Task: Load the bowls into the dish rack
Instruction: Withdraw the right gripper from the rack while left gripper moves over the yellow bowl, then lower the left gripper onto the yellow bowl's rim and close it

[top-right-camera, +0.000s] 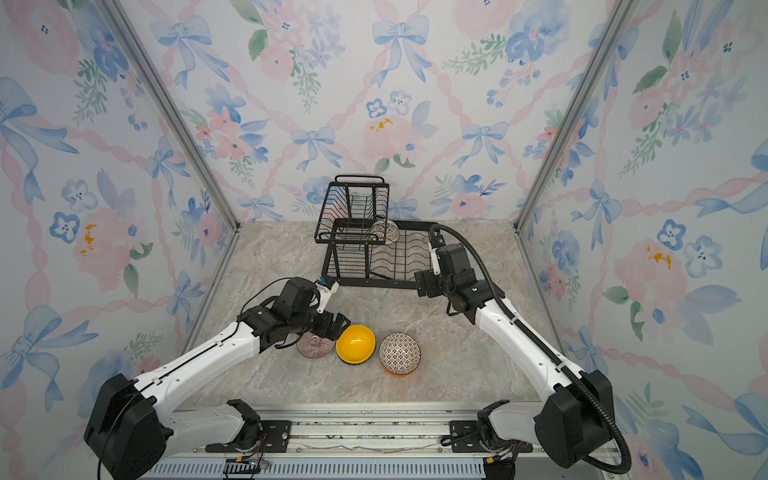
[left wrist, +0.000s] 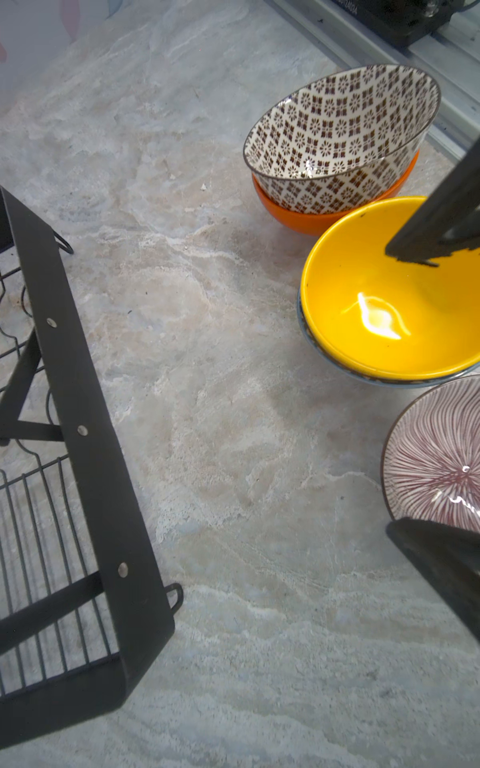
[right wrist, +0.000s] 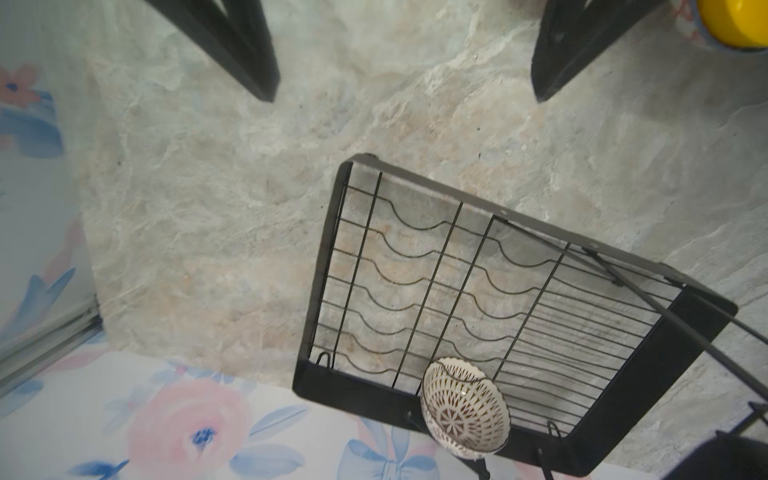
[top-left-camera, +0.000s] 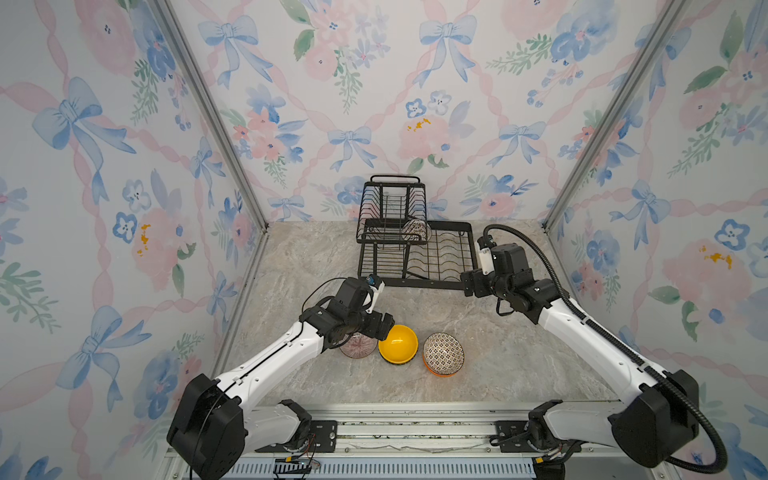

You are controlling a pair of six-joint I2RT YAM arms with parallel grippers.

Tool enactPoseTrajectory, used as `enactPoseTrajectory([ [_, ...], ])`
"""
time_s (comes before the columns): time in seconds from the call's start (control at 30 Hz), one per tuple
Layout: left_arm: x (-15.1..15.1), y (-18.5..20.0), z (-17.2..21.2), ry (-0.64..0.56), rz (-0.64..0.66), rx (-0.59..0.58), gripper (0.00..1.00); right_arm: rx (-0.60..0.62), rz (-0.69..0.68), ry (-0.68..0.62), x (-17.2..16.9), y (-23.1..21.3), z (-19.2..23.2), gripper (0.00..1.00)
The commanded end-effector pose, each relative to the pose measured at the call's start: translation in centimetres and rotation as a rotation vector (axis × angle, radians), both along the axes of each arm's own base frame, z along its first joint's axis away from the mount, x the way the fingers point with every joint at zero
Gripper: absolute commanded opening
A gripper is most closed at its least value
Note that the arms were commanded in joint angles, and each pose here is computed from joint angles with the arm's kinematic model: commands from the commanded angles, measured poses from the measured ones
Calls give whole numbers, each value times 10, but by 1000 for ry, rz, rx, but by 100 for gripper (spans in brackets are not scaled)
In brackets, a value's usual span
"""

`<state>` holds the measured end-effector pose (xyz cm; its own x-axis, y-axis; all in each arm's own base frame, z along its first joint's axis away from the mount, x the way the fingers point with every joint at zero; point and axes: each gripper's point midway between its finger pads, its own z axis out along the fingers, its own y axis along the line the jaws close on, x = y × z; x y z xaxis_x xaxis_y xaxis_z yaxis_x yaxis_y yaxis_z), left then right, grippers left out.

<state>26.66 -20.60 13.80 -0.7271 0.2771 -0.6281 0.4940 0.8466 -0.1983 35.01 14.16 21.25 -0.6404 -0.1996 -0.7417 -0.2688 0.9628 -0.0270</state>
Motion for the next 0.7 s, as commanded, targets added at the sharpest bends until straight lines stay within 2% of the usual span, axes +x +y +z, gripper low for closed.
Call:
enactPoseTrajectory([
  [0.0,-11,-5,-9,32,-11,2,92,58,-9,110,-30,8,-7,97],
  [0.2,-14,-10,-26,67,-16,45,80,47,9,110,-34,13,-12,97],
  [0.4,-10,-8,-43,89,-9,106,61,43,25,114,-31,18,-19,97],
  [0.67,-5,-16,-54,104,-14,149,51,51,31,112,-31,20,-26,97],
])
